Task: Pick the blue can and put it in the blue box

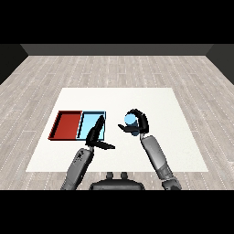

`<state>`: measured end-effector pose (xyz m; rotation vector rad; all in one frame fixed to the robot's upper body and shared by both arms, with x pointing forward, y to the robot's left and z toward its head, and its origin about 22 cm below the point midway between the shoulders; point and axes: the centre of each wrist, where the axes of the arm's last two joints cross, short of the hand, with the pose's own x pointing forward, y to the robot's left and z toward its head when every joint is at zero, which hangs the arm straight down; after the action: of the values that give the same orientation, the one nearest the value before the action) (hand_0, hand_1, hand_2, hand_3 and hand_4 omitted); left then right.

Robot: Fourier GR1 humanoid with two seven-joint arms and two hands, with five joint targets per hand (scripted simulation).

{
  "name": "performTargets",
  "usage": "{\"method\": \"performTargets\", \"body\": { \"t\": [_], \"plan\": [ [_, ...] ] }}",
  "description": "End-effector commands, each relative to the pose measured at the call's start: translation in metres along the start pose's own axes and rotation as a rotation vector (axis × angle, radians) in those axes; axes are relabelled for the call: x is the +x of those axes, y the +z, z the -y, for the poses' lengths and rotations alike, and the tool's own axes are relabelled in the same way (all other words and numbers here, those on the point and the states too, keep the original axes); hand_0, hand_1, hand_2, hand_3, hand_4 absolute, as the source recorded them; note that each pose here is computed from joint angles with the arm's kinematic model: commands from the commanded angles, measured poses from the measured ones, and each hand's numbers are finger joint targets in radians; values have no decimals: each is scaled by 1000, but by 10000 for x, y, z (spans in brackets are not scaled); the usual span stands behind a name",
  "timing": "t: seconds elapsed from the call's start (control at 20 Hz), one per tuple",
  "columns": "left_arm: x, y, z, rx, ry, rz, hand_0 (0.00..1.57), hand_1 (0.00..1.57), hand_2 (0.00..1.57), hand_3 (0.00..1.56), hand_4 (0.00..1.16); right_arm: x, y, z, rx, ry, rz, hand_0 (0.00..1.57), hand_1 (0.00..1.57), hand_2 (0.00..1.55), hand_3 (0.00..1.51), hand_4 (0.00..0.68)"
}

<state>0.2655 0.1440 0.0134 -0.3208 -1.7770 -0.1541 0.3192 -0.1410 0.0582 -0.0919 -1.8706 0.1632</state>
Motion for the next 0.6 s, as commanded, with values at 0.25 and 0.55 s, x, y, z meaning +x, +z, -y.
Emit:
{"method": "performTargets", "body": {
  "t": [0.25,0.55],
  "plan": [
    [-142,-67,136,-1,-15,-40,0,0,0,0,0,222,-47,-8,39,-7,11,1489,1489,1468,1401,615],
    [-341,-186,10,5,19,-54,0,0,0,0,0,348,34,-146,52,-2,44,1493,1493,1469,1401,610]
  ]
}}
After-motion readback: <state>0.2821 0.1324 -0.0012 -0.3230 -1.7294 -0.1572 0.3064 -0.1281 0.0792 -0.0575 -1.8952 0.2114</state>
